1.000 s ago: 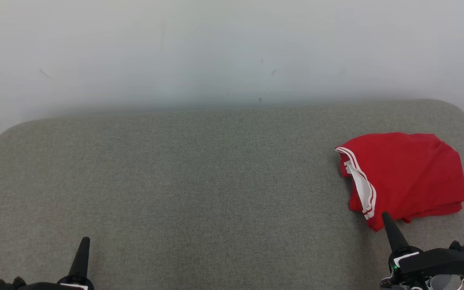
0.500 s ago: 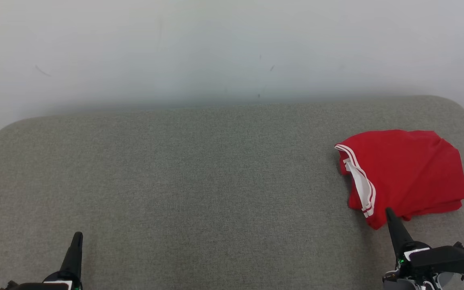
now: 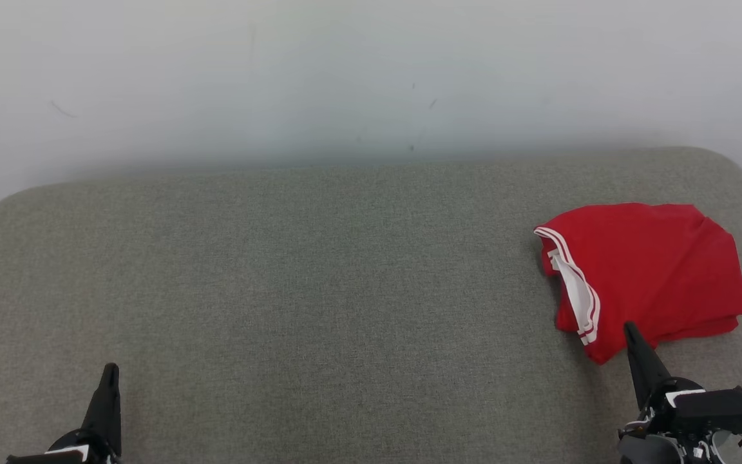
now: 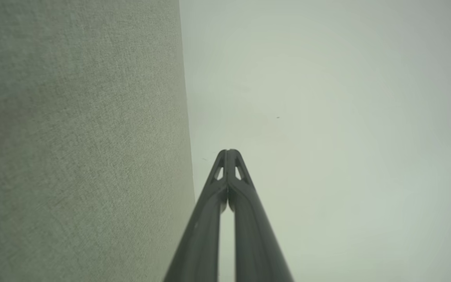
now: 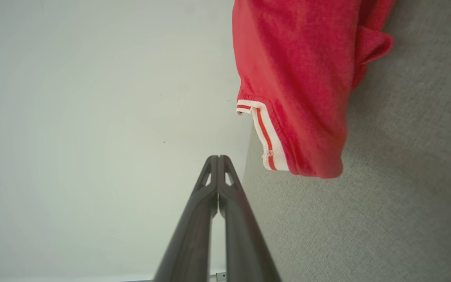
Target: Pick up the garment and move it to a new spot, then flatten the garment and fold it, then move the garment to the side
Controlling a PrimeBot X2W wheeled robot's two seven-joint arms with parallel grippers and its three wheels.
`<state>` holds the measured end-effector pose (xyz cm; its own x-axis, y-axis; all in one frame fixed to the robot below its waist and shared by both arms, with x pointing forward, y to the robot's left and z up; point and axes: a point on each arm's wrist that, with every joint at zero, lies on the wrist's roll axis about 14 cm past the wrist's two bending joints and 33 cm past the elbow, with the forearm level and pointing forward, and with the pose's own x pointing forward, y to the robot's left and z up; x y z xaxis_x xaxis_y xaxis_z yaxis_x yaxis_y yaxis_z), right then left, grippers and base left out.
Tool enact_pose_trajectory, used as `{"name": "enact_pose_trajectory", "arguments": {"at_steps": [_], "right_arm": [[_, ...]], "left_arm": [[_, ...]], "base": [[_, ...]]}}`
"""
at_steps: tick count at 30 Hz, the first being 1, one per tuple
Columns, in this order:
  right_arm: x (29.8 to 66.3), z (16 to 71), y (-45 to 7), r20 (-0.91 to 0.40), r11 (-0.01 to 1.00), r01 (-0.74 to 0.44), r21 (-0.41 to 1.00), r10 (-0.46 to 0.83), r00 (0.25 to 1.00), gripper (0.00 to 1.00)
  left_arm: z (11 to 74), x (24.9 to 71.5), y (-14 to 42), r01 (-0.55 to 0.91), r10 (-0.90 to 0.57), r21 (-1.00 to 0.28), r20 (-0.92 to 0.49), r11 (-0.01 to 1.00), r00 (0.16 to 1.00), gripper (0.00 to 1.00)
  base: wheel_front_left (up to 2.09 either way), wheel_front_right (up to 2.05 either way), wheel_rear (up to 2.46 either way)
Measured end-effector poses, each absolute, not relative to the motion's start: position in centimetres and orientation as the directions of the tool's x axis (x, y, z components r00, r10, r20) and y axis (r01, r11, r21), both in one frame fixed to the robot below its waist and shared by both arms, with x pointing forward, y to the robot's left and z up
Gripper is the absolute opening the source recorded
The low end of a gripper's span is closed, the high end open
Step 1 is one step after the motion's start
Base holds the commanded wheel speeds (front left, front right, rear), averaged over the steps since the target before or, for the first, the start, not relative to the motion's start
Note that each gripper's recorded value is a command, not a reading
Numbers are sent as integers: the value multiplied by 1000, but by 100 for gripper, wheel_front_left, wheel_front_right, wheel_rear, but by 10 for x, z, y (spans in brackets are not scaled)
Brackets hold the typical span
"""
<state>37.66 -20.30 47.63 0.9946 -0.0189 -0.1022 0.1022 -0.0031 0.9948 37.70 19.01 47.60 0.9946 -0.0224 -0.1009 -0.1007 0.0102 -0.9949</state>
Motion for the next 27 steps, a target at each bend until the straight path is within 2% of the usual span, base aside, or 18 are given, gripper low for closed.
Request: {"name": "enact_pose_trajectory", "arguments": {"at_steps": [27], "right_arm": [[377, 477, -203, -100, -16, 100, 995, -19, 995, 0]], "left_arm": [[480, 381, 189, -87, -22, -996, -87, 0, 996, 0]], "base": [[0, 0, 0]]}}
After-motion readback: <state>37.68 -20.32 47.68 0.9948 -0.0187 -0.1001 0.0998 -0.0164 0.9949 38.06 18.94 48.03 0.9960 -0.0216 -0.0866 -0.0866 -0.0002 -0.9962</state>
